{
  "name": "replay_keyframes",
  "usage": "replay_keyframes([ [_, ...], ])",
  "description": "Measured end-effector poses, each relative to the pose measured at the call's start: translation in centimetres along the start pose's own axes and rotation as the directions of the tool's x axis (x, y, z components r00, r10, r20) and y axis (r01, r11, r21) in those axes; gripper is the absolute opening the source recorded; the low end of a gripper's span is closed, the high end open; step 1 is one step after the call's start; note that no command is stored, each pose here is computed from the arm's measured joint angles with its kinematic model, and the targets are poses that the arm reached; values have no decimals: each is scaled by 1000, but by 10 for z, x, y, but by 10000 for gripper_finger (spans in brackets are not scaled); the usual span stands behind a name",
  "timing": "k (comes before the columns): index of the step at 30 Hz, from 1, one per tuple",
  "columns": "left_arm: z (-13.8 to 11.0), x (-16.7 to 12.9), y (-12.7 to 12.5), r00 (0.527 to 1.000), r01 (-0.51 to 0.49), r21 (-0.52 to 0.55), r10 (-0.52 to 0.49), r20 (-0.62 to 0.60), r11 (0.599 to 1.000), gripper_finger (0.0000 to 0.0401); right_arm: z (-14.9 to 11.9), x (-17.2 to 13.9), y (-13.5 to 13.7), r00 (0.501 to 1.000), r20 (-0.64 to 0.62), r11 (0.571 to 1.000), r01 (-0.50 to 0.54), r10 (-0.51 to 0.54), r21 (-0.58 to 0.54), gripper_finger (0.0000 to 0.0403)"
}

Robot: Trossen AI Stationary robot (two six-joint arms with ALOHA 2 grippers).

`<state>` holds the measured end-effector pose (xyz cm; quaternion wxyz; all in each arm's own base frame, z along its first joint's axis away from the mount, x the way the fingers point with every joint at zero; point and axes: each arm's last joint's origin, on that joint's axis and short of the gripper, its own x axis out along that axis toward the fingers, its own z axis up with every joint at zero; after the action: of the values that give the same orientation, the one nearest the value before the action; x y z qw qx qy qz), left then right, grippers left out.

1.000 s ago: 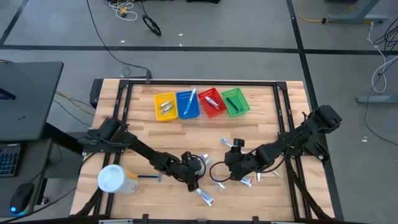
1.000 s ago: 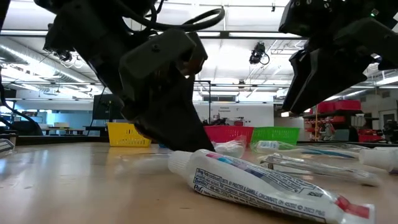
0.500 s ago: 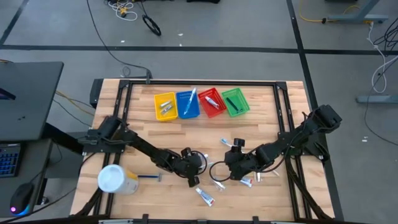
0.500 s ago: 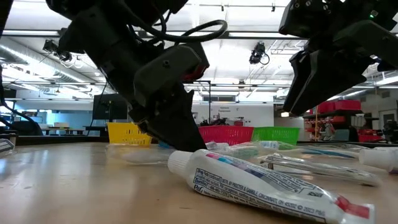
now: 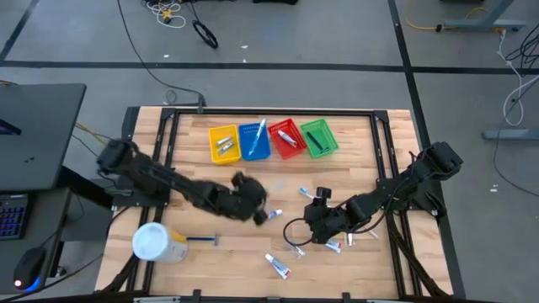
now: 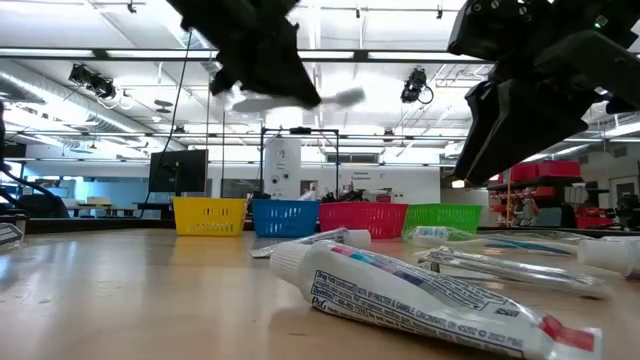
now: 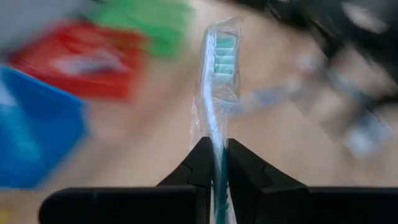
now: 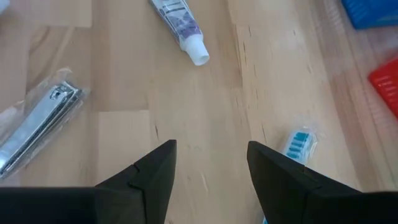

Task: Pick & Place Travel size toiletries
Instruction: Put the left blue toothbrush into the blue bin

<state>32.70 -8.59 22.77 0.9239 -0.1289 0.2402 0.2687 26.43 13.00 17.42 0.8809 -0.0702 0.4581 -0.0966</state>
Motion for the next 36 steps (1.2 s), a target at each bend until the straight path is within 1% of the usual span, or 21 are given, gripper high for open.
replay_keyframes([
  [2, 15, 1, 16, 994, -90, -34, 92, 53, 995, 32, 1, 0, 0, 1000, 4, 1000, -2, 2, 3, 207],
  [5, 34, 10, 38, 978, -177, -75, 184, 99, 981, 33, 1, 0, 0, 1000, 8, 1000, -4, 4, 6, 207],
  [7, 43, 20, 53, 968, -214, -112, 226, 108, 971, 36, 1, 0, 0, 1000, 11, 1000, -6, 6, 7, 207],
  [9, 48, 30, 68, 958, -254, -143, 269, 100, 957, 36, 2, 0, 1, 1000, 15, 1000, -8, 7, 9, 207],
  [11, 49, 43, 83, 941, -305, -179, 325, 97, 935, 34, 2, 0, 1, 1000, 14, 1000, -7, 7, 9, 207],
  [13, 45, 52, 101, 922, -365, -190, 383, 64, 911, 33, 2, 0, 1, 1000, 14, 1000, -7, 7, 9, 207],
  [14, 45, 59, 107, 915, -374, -214, 397, 72, 902, 33, 2, 0, 1, 1000, 14, 1000, -7, 7, 9, 207],
  [15, 46, 65, 112, 914, -366, -247, 397, 87, 897, 33, 1, 0, 1, 1000, 13, 1000, -7, 7, 8, 207],
  [16, 42, 69, 120, 913, -370, -258, 401, 79, 893, 33, 2, 0, 1, 1000, 15, 1000, -8, 8, 10, 207],
  [17, 36, 74, 128, 907, -388, -254, 416, 63, 886, 34, 2, 0, 0, 1000, 19, 1000, -8, 8, 13, 207],
  [19, 29, 90, 137, 908, -374, -273, 409, 84, 886, 35, 2, 0, 0, 1000, 18, 1000, -8, 8, 13, 207],
  [21, 21, 96, 149, 899, -393, -263, 428, 91, 881, 34, 3, 1, 0, 1000, 22, 1000, -8, 8, 19, 207],
  [23, 23, 106, 154, 907, -343, -286, 395, 147, 894, 33, 3, 1, 0, 1000, 22, 1000, -8, 7, 19, 207],
  [25, 19, 114, 161, 904, -349, -257, 396, 162, 901, 33, 3, 2, -1, 1000, 26, 1000, -9, 8, 23, 207],
  [27, 17, 125, 164, 904, -338, -253, 387, 180, 907, 34, 3, 2, -1, 1000, 27, 1000, -9, 8, 24, 207],
  [31, 6, 139, 176, 909, -351, -267, 395, 132, 897, 33, 5, 2, -1, 999, 39, 999, -14, 12, 35, 207],
  [32, -1, 140, 179, 905, -381, -248, 414, 97, 891, 33, 5, 2, -1, 999, 40, 999, -13, 12, 35, 207],
  [33, -5, 145, 180, 896, -401, -240, 432, 97, 884, 33, 5, 2, -1, 999, 40, 999, -13, 11, 35, 207],
  [34, -5, 149, 180, 896, -400, -236, 432, 102, 886, 33, 5, 2, -1, 999, 39, 999, -13, 12, 35, 207],
  [36, -9, 148, 181, 886, -426, -218, 453, 95, 878, 35, 5, 3, -1, 999, 42, 999, -14, 12, 37, 207],
])
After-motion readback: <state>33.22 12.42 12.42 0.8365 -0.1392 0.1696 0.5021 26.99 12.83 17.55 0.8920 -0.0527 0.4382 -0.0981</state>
